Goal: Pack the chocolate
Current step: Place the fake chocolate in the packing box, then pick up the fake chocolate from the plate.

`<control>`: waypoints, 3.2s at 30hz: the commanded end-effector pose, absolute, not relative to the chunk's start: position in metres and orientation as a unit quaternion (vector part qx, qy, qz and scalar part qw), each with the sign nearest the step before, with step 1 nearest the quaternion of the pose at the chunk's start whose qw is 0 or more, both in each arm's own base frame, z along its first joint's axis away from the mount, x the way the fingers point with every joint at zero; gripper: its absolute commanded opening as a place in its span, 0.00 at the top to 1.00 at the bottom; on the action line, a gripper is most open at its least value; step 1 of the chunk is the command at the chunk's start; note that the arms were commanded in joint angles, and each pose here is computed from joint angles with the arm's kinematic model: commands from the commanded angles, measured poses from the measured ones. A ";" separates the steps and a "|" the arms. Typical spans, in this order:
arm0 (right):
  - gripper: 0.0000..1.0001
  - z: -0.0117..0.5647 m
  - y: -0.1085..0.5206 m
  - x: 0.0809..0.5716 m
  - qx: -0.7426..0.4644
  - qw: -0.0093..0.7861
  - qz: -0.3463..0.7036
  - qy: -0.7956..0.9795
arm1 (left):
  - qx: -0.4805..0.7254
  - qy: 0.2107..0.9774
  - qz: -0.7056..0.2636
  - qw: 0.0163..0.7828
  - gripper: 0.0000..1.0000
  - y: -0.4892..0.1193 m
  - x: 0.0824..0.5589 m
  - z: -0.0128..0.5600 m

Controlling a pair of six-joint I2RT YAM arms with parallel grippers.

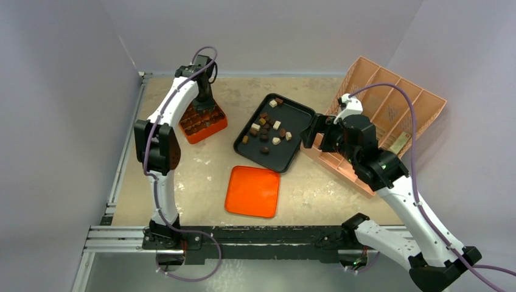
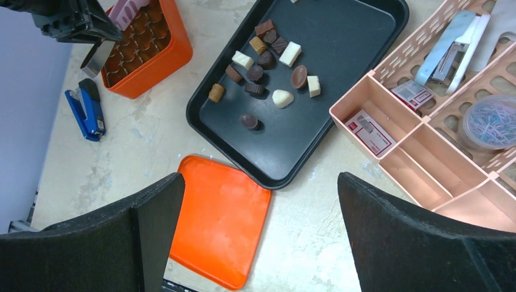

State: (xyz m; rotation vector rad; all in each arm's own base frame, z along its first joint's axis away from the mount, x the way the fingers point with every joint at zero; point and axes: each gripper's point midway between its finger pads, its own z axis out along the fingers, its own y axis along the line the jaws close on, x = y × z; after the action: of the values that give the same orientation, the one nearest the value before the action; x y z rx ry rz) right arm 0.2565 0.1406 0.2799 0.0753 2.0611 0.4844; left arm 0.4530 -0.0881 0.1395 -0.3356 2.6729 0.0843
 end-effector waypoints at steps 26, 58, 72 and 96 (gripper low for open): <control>0.02 0.314 0.144 0.266 0.019 0.524 0.203 0.827 | -0.123 0.954 0.016 0.275 0.66 -0.084 0.477 0.178; 0.03 0.311 0.133 0.262 0.035 0.523 0.185 0.832 | 0.032 0.969 -0.090 0.229 0.69 -0.168 0.331 0.217; 0.03 0.305 0.127 0.261 0.030 0.525 0.169 0.834 | 0.071 0.974 -0.111 0.183 0.70 -0.222 0.300 0.171; 0.03 0.306 0.124 0.258 0.032 0.530 0.169 0.830 | 0.074 0.984 -0.051 0.152 0.68 -0.216 0.305 0.111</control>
State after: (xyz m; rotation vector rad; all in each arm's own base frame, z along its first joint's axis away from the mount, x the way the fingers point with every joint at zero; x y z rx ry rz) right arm 0.2566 0.1271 0.2996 0.0749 2.0101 0.4208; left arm 0.2974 -0.2175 0.1158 0.2314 2.8481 -0.1673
